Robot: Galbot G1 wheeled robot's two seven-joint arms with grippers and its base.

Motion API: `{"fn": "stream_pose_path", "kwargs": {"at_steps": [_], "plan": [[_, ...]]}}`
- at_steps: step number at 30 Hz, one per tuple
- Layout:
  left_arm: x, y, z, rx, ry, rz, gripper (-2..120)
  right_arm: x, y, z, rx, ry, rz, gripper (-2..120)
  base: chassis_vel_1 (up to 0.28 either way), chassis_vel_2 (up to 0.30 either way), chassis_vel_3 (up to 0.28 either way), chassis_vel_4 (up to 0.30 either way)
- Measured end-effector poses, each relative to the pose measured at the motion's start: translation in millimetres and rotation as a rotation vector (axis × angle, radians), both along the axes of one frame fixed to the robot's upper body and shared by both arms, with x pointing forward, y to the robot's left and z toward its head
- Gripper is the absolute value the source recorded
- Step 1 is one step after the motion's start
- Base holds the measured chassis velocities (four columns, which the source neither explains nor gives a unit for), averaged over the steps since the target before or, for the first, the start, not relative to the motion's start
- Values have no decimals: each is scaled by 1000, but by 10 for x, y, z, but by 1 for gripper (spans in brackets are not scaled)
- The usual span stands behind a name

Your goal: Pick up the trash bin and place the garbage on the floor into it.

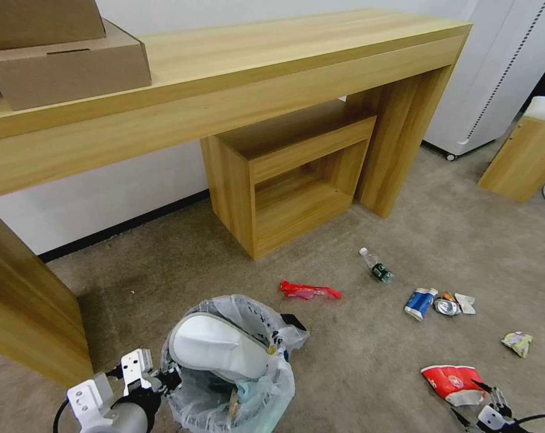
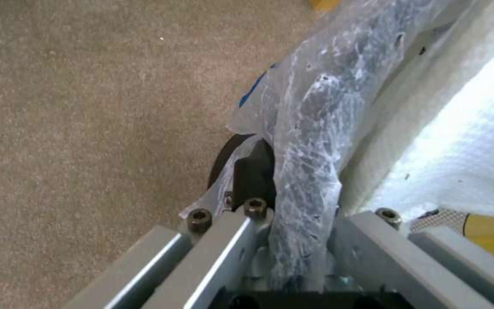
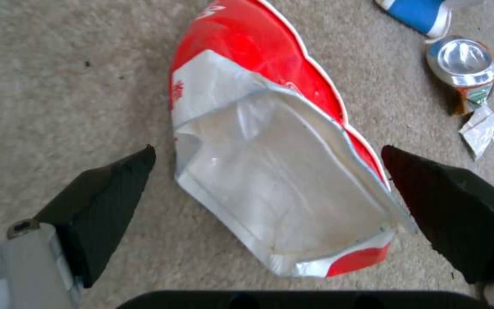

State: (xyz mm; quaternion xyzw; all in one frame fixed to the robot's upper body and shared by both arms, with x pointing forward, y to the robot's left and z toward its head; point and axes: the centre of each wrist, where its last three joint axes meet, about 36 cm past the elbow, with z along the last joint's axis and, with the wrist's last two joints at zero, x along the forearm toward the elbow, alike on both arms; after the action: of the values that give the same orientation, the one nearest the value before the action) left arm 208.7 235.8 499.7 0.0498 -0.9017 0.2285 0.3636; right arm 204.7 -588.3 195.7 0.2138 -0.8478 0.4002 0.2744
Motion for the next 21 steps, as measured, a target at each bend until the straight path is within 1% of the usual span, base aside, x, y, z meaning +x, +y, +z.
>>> {"fn": "stream_pose_path", "kwargs": {"at_steps": [8, 21], "plan": [[-10, -21, -10, 7, -5, -4, 0, 64, -30, -59, 1, 2, -17, 100, 0, 0, 0, 0], [-18, -45, -59, 14, -5, -9, 0, 91, 13, -191, 9, 1, -31, 100, 0, 0, 0, 0]]}}
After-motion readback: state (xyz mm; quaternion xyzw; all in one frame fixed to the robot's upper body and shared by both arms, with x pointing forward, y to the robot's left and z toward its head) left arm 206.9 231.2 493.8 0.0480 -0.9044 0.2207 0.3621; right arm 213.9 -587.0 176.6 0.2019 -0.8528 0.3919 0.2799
